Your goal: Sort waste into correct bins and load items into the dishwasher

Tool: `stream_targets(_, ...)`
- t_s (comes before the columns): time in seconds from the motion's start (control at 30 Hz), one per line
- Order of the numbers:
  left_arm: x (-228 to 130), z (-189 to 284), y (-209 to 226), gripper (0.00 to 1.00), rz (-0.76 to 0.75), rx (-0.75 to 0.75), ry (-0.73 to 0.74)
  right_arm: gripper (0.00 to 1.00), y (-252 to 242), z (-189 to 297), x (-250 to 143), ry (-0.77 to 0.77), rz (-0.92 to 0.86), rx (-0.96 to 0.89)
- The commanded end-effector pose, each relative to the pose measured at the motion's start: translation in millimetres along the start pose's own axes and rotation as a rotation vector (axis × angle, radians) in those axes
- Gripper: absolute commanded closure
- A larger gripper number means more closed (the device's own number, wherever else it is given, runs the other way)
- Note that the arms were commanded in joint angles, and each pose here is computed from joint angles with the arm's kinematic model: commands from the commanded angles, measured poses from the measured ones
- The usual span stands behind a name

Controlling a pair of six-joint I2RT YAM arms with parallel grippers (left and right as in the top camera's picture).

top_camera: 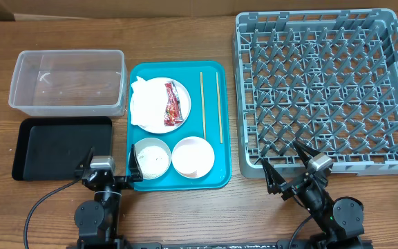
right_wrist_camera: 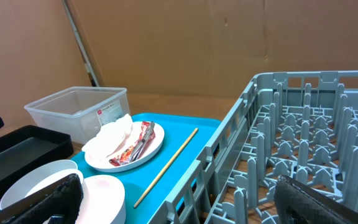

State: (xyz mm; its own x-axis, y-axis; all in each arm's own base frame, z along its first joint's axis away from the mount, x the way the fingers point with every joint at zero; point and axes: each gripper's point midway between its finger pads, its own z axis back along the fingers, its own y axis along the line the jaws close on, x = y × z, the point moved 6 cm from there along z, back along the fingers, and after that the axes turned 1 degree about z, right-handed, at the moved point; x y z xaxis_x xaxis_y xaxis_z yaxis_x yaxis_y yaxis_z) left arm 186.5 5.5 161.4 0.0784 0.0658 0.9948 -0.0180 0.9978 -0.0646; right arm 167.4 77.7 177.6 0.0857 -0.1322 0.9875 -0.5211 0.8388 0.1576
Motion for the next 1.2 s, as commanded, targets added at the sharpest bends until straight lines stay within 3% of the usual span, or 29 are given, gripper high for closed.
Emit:
stream_targets(0.0, -0.4, 0.3, 0.8, 0.00, -0.022, 0.002, -0.005, 0.00, 1.8, -0.2, -1.9, -0.004, 0.003, 0.014)
stream_targets(1.17, 8.4, 0.5, 0.2, 0.00, -0.024, 0.000, -0.053, 0.00, 2.6, -0.1, 2.9, -0.029, 0.011, 0.018)
